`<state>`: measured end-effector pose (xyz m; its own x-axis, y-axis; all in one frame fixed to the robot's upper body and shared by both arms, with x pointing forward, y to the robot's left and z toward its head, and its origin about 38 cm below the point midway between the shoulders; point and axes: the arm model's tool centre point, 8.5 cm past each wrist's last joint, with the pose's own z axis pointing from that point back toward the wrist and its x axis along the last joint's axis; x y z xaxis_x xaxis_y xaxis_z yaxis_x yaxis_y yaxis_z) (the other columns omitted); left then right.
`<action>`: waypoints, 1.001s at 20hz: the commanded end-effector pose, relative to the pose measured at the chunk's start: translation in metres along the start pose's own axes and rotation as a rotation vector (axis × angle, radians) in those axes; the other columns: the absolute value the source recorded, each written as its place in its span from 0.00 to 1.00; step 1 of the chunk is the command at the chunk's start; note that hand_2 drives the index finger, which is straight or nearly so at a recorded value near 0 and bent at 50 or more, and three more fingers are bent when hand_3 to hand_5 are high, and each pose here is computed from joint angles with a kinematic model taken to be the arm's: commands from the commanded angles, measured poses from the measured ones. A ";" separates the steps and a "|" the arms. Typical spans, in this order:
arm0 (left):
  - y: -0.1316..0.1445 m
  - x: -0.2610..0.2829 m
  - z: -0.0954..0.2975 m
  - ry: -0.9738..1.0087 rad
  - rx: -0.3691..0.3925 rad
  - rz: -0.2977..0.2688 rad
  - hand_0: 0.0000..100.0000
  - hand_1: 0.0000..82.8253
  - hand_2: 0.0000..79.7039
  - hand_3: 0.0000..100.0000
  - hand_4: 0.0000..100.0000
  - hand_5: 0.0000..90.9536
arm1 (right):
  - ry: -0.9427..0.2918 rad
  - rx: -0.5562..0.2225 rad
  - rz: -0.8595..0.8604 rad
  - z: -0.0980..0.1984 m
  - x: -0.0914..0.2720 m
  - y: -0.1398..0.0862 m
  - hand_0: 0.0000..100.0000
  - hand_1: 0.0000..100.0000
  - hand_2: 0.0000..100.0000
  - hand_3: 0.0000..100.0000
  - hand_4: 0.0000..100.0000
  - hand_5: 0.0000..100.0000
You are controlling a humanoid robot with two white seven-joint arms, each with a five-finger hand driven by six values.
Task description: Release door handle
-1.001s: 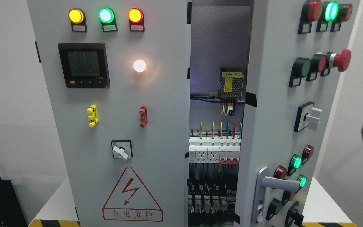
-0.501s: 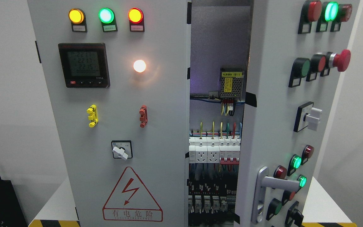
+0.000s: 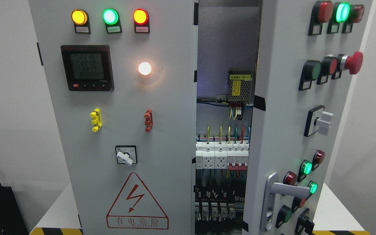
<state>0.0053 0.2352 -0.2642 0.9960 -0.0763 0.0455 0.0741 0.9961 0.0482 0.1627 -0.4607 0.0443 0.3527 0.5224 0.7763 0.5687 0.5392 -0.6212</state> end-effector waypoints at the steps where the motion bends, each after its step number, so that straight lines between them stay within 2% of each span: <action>1: 0.000 -0.001 0.000 0.006 0.000 0.001 0.12 0.47 0.00 0.00 0.00 0.00 | 0.633 0.184 0.024 0.160 -0.172 0.042 0.53 0.22 0.15 0.15 0.14 0.11; 5: 0.000 -0.002 0.000 0.008 0.000 0.001 0.12 0.47 0.00 0.00 0.00 0.00 | 0.842 0.368 0.022 0.224 -0.210 0.064 0.50 0.24 0.13 0.11 0.07 0.00; 9: 0.000 -0.001 0.000 0.006 0.000 0.001 0.12 0.47 0.00 0.00 0.00 0.00 | 0.996 0.472 0.011 0.267 -0.229 0.080 0.46 0.26 0.10 0.06 0.00 0.00; 16: 0.000 -0.001 0.000 0.006 0.000 0.001 0.12 0.47 0.00 0.00 0.00 0.00 | 1.222 0.730 0.011 0.320 -0.240 0.107 0.45 0.24 0.04 0.02 0.00 0.00; 18: 0.000 -0.001 0.000 0.006 0.000 0.001 0.12 0.47 0.00 0.00 0.00 0.00 | 1.265 0.808 0.011 0.332 -0.237 0.117 0.46 0.22 0.00 0.00 0.00 0.00; 20: 0.000 -0.001 0.000 0.006 0.000 0.001 0.12 0.47 0.00 0.00 0.00 0.00 | 1.283 0.853 0.028 0.341 -0.236 0.119 0.46 0.20 0.00 0.00 0.00 0.00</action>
<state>0.0053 0.2352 -0.2642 0.9960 -0.0763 0.0455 0.0741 0.9961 0.0482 -0.0087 -0.3719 -0.2145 0.9074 -0.0577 0.4162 0.2171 0.9124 -0.3469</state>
